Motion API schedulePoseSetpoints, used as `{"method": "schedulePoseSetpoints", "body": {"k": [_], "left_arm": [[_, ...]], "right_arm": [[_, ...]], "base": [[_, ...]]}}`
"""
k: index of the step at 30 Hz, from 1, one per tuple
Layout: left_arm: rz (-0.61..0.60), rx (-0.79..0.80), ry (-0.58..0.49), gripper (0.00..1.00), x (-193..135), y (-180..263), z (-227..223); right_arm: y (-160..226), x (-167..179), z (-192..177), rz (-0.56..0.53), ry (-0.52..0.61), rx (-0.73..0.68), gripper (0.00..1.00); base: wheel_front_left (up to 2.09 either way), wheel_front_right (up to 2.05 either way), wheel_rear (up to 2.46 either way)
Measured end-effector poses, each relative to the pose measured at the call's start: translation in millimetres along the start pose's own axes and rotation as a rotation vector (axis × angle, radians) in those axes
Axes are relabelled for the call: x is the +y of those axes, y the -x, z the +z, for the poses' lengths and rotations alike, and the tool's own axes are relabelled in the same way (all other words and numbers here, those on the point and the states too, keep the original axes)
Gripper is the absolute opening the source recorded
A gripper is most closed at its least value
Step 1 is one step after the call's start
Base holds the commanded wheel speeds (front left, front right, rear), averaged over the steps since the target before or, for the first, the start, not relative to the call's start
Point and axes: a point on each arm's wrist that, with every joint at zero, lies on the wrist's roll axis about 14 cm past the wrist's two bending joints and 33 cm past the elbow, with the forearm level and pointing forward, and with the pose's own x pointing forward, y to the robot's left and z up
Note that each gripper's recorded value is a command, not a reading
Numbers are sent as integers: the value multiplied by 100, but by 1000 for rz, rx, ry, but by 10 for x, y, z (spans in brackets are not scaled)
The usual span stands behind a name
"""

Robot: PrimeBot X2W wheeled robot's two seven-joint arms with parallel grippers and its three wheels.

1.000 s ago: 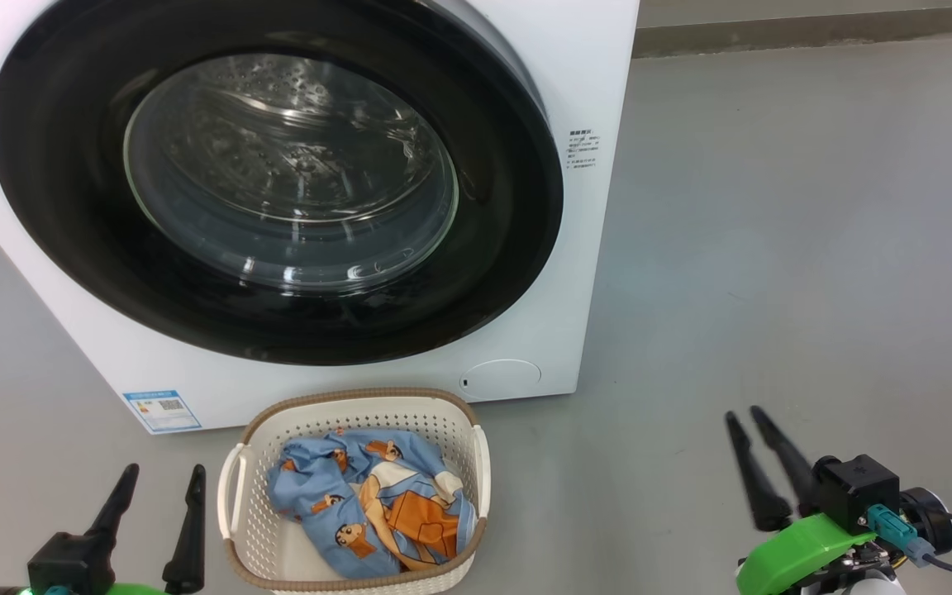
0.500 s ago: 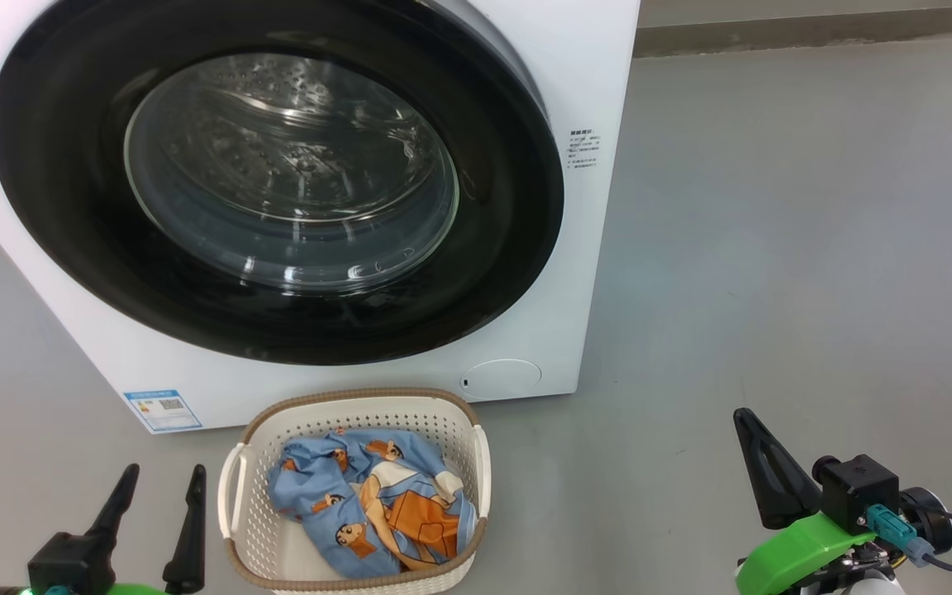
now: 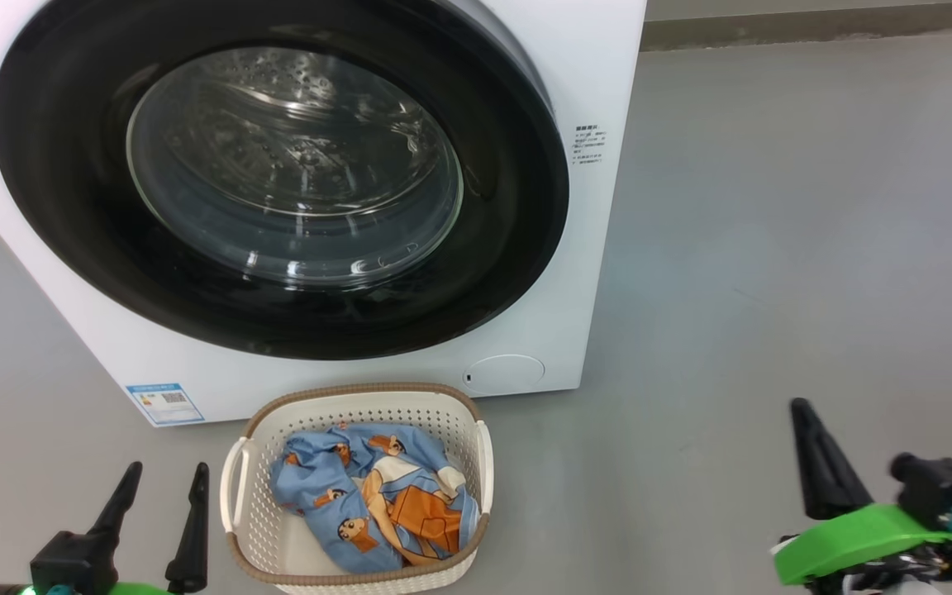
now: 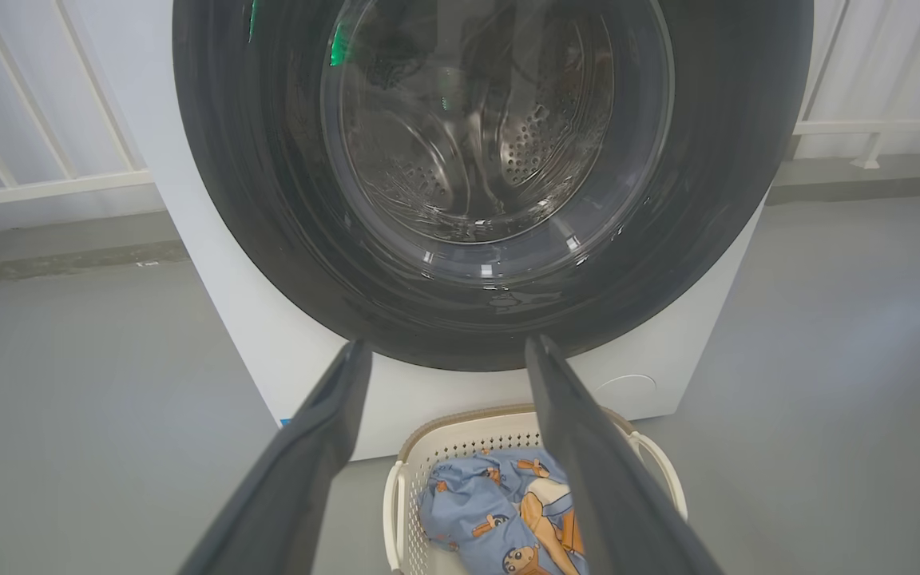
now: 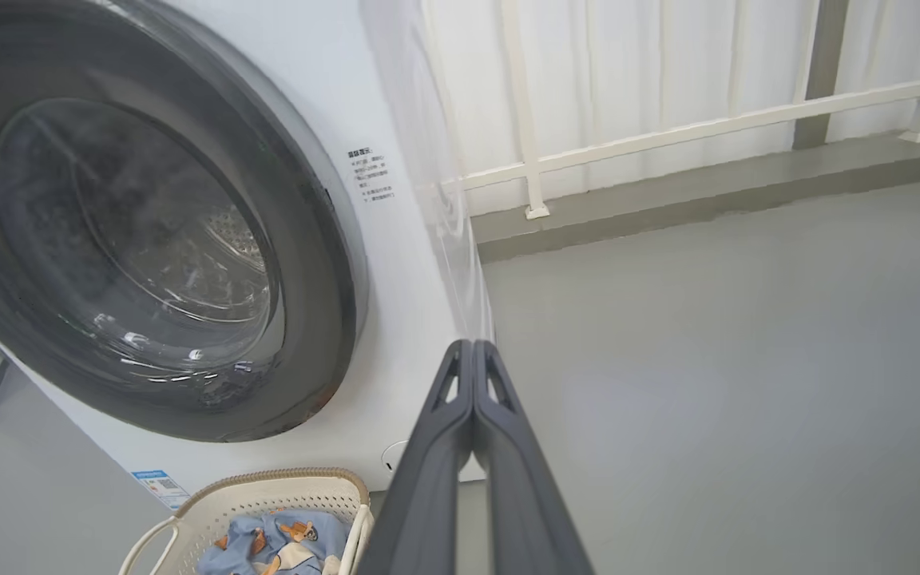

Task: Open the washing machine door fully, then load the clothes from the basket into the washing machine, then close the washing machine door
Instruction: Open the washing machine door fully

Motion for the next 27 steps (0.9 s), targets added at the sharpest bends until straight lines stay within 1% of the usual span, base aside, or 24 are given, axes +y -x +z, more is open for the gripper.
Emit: {"method": "schedulePoseSetpoints", "body": {"k": [3,7,11,14,18,19,20,22,27], "left_arm": [[-2,-1,-1,100,-5,-4,3],[3,-4,9,100,2,-18,8],[6,6,23,100,-8,-17,-36],[10,17,30,100,-4,-27,-77],[15,36,42,100,8,-54,-147],[19,52,54,100,21,-64,-202],[19,52,54,100,21,-64,-202],[22,66,56,100,41,-77,-248],[30,100,49,100,122,-126,-362]], "right_arm": [[11,-169,4,-70,-111,-14,0],[41,-468,13,-197,-333,-57,0],[3,-743,83,-310,-576,-142,0],[-2,-946,85,-390,-722,-200,0],[-6,-1196,74,-486,-891,-281,0],[-34,-1287,76,-518,-963,-321,0],[-34,-1287,76,-518,-963,-321,0],[-61,-1344,38,-543,-1027,-343,0],[-162,-1419,-119,-575,-1127,-341,0]], "base": [[0,0,0],[0,0,0],[0,0,0],[0,0,0],[0,0,0],[0,0,0],[0,0,0],[0,0,0],[0,0,0]]}}
